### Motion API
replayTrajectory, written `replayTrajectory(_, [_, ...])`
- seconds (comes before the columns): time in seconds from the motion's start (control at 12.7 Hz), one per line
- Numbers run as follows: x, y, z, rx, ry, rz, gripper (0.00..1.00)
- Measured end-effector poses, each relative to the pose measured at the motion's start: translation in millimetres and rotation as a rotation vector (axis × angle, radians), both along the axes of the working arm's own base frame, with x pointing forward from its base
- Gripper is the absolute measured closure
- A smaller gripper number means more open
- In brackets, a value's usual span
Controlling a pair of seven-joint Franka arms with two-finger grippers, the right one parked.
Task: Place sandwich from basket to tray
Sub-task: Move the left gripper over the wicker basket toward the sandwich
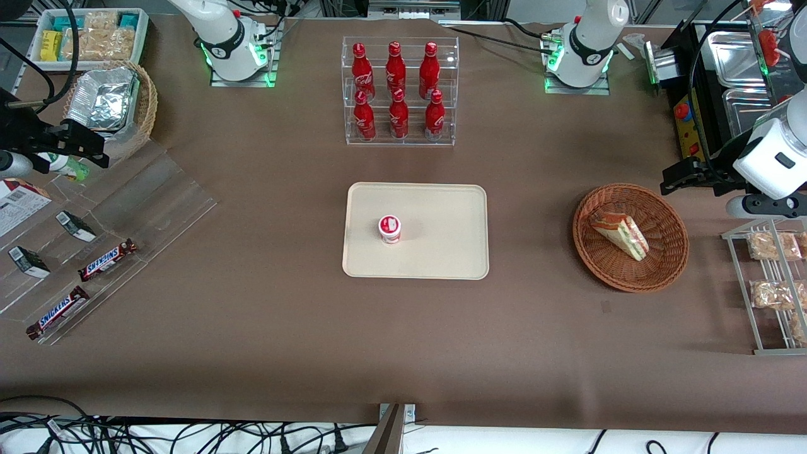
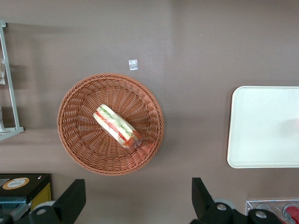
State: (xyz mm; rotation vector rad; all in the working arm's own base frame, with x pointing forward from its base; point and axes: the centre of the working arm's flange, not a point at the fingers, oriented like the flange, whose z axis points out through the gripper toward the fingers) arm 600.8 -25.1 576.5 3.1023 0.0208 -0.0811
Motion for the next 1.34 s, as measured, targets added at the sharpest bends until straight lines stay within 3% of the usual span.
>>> replayTrajectory(0.47, [0.4,6.2,-10.1,0.014,0.033,0.048,0.0])
replayTrajectory(0.79, [8.2,8.7,-52.0,0.037,0.08,0.242,0.0])
replayTrajectory(1.02, [9.6,11.5,-101.7,0.086,0.086,0.383,0.0])
replayTrajectory(1.34, [2.6,26.4,-153.5,0.104,0.076,0.556,0.0])
